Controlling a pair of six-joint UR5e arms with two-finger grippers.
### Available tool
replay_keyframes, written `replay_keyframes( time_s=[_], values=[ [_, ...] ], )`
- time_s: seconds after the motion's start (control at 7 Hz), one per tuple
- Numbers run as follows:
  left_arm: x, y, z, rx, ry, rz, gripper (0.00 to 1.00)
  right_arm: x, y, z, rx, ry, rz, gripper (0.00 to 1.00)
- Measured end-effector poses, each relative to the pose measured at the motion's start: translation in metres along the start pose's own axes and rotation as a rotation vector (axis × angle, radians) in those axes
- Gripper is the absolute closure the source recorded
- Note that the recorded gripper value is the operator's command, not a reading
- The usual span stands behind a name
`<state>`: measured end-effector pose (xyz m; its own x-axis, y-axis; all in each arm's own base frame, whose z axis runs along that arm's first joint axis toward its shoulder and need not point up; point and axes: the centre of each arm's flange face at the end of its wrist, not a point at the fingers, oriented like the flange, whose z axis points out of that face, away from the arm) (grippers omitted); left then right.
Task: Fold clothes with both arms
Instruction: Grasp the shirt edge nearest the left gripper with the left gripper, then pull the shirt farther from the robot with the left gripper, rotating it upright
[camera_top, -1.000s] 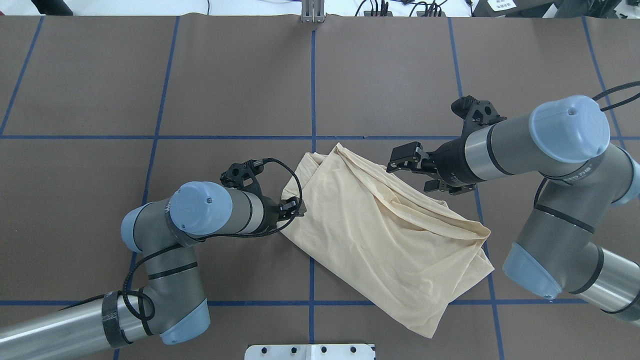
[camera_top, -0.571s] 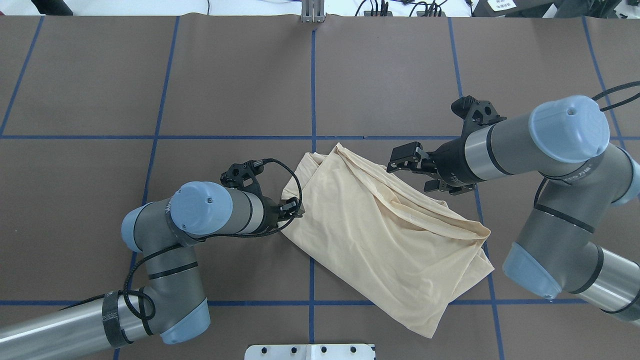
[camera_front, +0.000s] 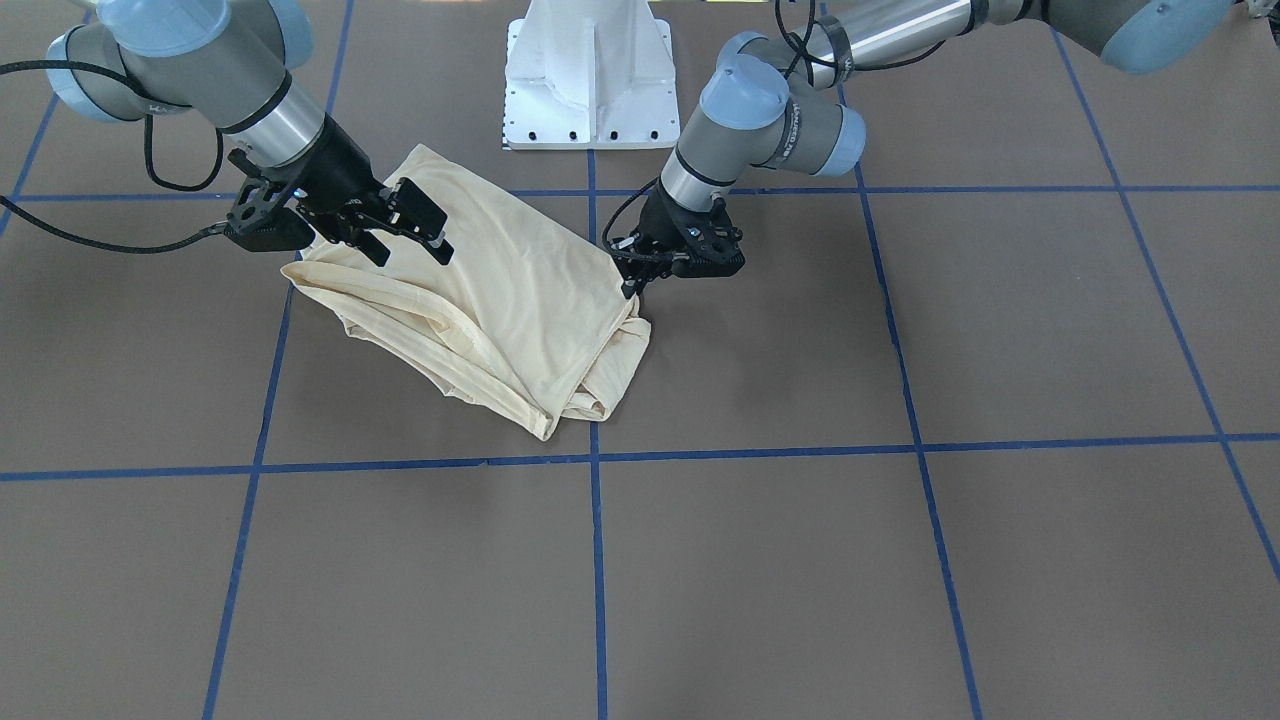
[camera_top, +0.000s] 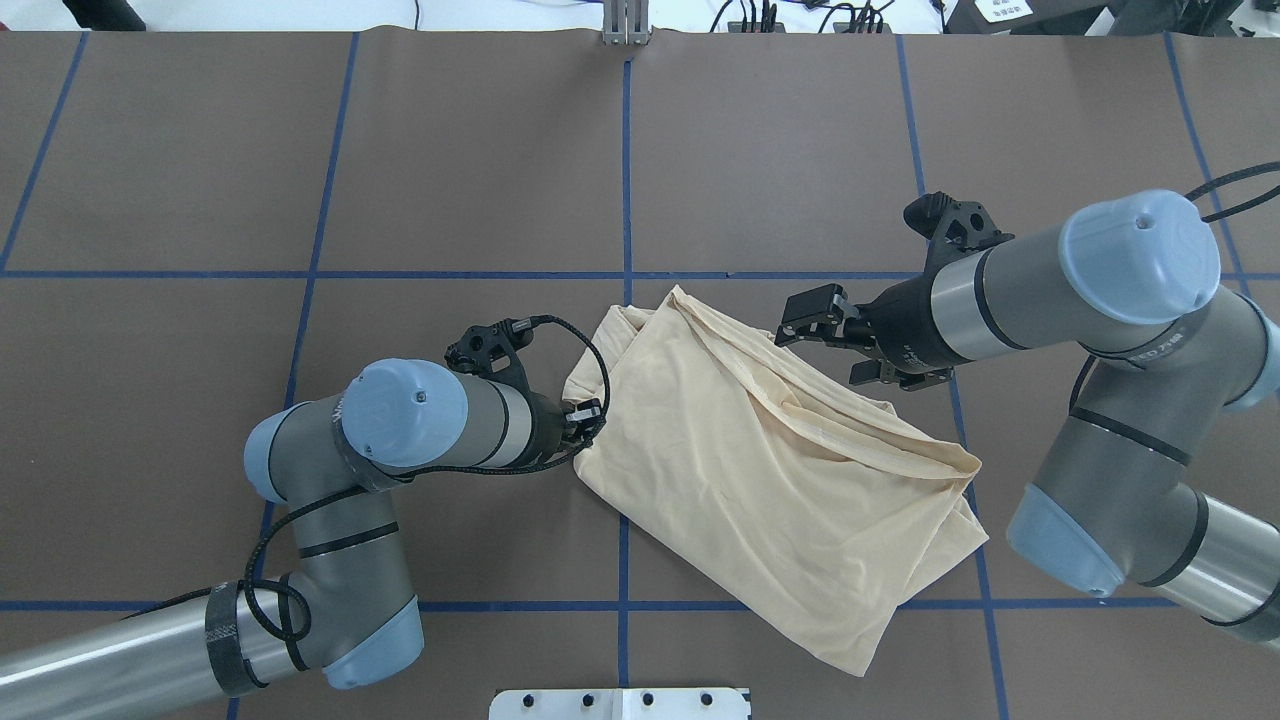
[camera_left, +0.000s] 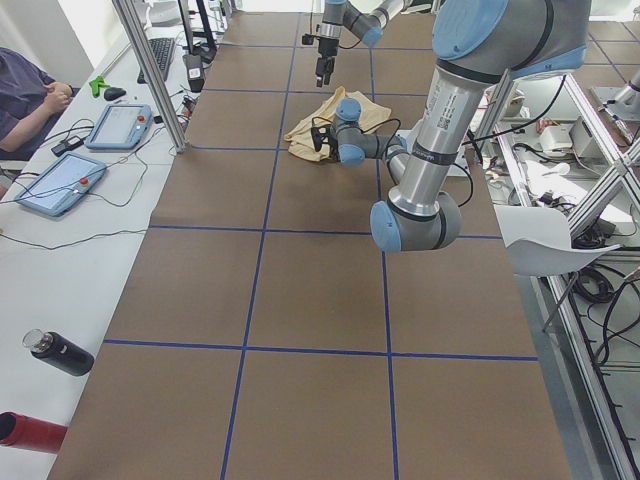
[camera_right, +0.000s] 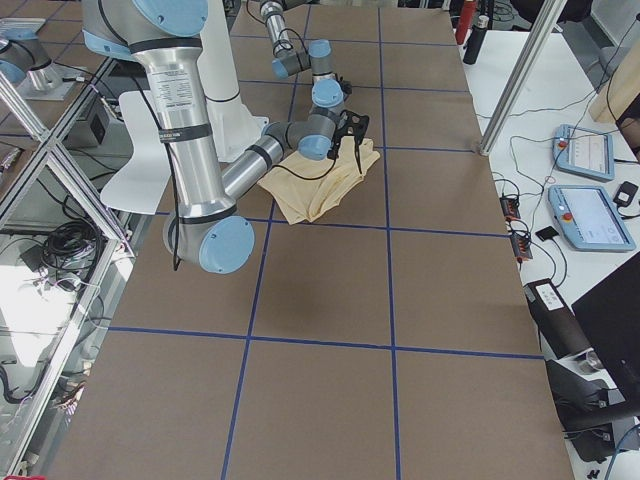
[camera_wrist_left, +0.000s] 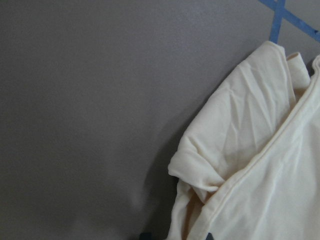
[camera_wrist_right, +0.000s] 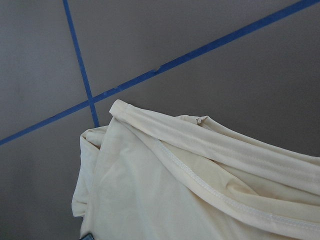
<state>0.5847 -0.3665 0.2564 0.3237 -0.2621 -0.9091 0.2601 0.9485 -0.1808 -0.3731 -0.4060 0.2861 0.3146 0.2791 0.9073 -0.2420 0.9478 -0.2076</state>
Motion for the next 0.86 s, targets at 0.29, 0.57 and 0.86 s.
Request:
replay_keyframes(
  time_s=[0.29, 0.57, 0.86],
  values=[
    [0.002, -0.024, -0.01, 0.02, 0.003, -0.014, 1.0, 0.002, -0.003, -0.001, 0.005, 0.002, 0.003, 0.0],
    [0.001, -0.08, -0.022, 0.096, -0.013, -0.039, 1.0, 0.002, -0.006, -0.002, 0.013, 0.002, 0.004, 0.0],
    [0.013, -0.133, -0.011, 0.16, -0.045, -0.057, 1.0, 0.004, -0.008, 0.001, 0.019, 0.008, 0.009, 0.0]
  ],
)
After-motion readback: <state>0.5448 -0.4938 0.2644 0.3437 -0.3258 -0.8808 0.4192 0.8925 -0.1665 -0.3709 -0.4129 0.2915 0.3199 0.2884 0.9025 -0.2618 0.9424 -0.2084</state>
